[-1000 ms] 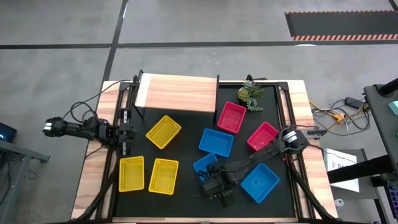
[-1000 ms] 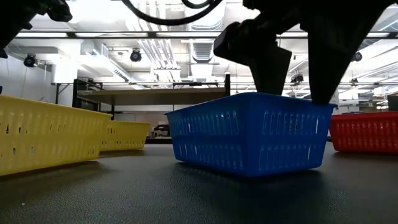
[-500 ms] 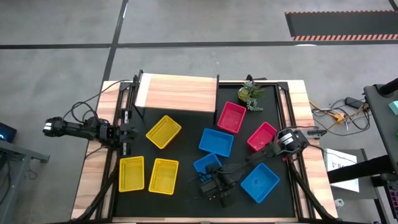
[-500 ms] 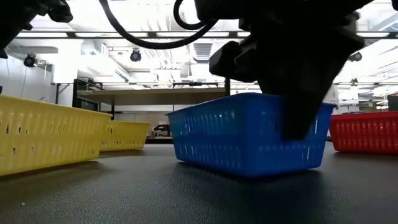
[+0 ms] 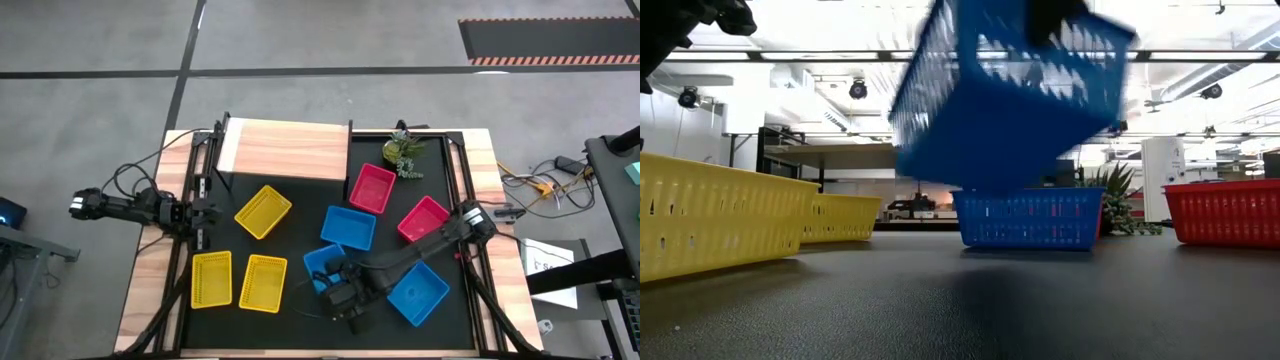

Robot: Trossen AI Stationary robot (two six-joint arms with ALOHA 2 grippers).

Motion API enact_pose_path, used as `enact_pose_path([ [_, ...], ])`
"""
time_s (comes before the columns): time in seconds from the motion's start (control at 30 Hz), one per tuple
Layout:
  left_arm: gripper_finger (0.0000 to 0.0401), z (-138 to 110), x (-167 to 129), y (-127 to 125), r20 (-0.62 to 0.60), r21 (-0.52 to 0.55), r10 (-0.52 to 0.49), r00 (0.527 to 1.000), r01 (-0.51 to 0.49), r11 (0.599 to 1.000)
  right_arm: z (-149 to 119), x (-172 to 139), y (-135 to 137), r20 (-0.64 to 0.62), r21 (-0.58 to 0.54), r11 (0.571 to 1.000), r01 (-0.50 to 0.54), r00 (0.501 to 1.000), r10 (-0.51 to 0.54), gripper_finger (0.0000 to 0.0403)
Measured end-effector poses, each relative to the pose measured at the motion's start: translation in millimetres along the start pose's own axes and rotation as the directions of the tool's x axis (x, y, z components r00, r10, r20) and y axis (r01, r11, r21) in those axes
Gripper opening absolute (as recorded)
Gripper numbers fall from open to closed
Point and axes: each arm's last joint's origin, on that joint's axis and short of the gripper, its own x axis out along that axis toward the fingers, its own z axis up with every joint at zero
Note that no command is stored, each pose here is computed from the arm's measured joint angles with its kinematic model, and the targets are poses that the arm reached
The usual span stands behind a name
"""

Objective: Stack baskets on shelf by color
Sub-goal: Put the bottom left blue bin on the shelf

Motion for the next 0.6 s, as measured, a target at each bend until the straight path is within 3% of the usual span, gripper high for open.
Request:
enact_pose_path([
  [0.13,0.0000,0,0,0,0.000,0.000,0.000,1.000,0.000,1.000,14,-36,-4,0.074,-0.043,0.987,0.153,0.986,-0.149,0.0008],
  [0.23,0.0000,0,0,0,0.001,0.000,0.001,1.000,-0.001,1.000,19,-62,-13,0.101,-0.055,0.953,0.299,0.951,-0.292,0.0008],
  [0.4,0.0000,0,0,0,0.001,0.000,0.001,1.000,-0.001,1.000,22,-88,-43,0.109,-0.058,0.820,0.569,0.820,-0.562,0.0008],
  [0.6,0.0000,0,0,0,0.001,-0.001,0.001,1.000,-0.001,1.000,17,-99,-108,0.043,-0.035,0.768,0.640,0.768,-0.639,0.0008],
])
